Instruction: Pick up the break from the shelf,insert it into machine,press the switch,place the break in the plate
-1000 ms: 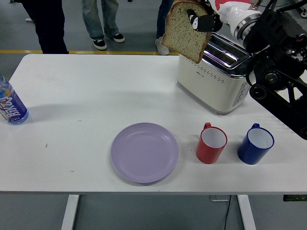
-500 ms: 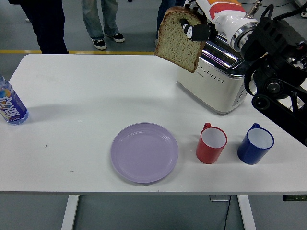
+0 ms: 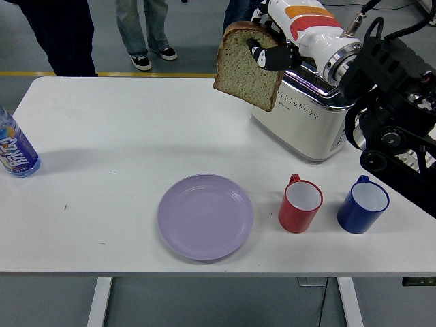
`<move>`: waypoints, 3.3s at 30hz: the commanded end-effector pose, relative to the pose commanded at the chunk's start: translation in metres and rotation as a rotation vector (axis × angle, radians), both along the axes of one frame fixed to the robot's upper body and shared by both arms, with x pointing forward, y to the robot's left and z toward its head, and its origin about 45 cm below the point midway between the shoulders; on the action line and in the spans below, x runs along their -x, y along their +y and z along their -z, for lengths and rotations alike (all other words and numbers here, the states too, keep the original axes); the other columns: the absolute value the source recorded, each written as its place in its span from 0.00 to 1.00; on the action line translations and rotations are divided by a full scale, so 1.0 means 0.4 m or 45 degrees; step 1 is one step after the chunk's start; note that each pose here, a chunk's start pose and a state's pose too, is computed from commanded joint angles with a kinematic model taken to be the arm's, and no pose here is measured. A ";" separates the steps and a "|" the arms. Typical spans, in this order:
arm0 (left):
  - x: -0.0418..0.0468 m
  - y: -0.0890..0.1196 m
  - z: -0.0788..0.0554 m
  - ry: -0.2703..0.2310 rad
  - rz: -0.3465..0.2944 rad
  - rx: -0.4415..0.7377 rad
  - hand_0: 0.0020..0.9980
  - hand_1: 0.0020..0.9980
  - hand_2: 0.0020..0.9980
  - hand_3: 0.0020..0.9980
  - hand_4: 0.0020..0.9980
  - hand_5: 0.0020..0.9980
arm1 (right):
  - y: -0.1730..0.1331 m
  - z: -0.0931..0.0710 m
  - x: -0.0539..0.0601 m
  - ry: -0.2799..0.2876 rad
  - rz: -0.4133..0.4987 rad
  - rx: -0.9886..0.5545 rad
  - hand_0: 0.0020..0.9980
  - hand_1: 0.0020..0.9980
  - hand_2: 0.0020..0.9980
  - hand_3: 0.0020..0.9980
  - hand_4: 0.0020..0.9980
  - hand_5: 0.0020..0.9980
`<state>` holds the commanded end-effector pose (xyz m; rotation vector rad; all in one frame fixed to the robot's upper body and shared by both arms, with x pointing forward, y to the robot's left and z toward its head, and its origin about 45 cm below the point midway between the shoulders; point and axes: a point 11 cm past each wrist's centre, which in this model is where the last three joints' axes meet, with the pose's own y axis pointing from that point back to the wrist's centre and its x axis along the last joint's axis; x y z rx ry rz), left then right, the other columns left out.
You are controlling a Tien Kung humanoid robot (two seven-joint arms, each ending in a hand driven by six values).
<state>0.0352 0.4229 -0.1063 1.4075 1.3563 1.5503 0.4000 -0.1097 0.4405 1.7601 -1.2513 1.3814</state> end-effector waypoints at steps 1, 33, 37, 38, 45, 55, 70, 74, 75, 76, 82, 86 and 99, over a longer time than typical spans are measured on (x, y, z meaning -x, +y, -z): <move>0.001 0.000 0.000 0.002 0.000 0.000 0.33 0.44 0.59 0.72 0.59 1.00 | 0.002 0.001 0.004 0.000 -0.006 0.001 0.17 0.20 0.43 0.50 0.41 0.00; 0.005 -0.001 0.001 0.004 -0.001 0.002 0.33 0.44 0.59 0.72 0.59 1.00 | 0.029 0.006 0.078 0.000 -0.120 0.005 0.16 0.20 0.42 0.50 0.43 0.00; 0.002 -0.001 0.000 0.002 0.000 0.002 0.33 0.44 0.59 0.72 0.59 1.00 | 0.029 0.013 0.078 0.012 -0.118 0.014 0.16 0.20 0.42 0.50 0.43 0.00; 0.001 -0.001 0.000 0.002 0.000 0.002 0.33 0.44 0.59 0.72 0.59 1.00 | 0.030 0.014 0.078 0.013 -0.118 0.015 0.16 0.20 0.42 0.50 0.43 0.00; -0.001 -0.001 0.000 -0.001 -0.001 0.002 0.33 0.44 0.59 0.72 0.59 1.00 | 0.032 0.027 0.079 0.048 -0.127 0.010 0.15 0.20 0.42 0.50 0.43 0.00; 0.000 -0.001 0.000 -0.001 -0.002 0.003 0.33 0.44 0.59 0.72 0.59 1.00 | 0.039 0.056 0.084 0.149 -0.160 -0.027 0.15 0.20 0.42 0.50 0.43 0.00; -0.002 -0.002 0.000 -0.004 -0.002 0.004 0.33 0.44 0.59 0.72 0.59 1.00 | 0.050 0.100 0.094 0.294 -0.210 -0.081 0.15 0.19 0.42 0.50 0.43 0.00; -0.002 -0.002 0.000 -0.003 -0.002 0.004 0.33 0.44 0.59 0.72 0.59 1.00 | 0.056 0.111 0.098 0.333 -0.227 -0.099 0.14 0.19 0.42 0.50 0.43 0.00; -0.001 -0.002 0.000 -0.003 -0.003 0.004 0.33 0.44 0.59 0.72 0.59 1.00 | 0.058 0.115 0.099 0.350 -0.233 -0.107 0.14 0.19 0.42 0.50 0.43 0.00; -0.001 -0.001 0.000 -0.002 -0.002 0.004 0.33 0.44 0.59 0.72 0.59 1.00 | 0.060 0.120 0.102 0.372 -0.243 -0.119 0.14 0.19 0.42 0.50 0.43 0.00; 0.002 -0.001 0.001 0.001 -0.003 0.003 0.33 0.44 0.59 0.72 0.59 1.00 | 0.068 0.134 0.108 0.427 -0.268 -0.149 0.14 0.19 0.42 0.50 0.43 0.00; 0.006 -0.001 0.001 0.007 -0.002 0.003 0.33 0.44 0.59 0.72 0.59 1.00 | 0.084 0.147 0.118 0.491 -0.307 -0.189 0.14 0.19 0.42 0.50 0.43 0.00; 0.011 0.002 0.000 0.014 0.005 0.000 0.33 0.44 0.59 0.72 0.59 1.00 | 0.117 0.184 0.144 0.614 -0.375 -0.247 0.13 0.19 0.42 0.50 0.44 0.00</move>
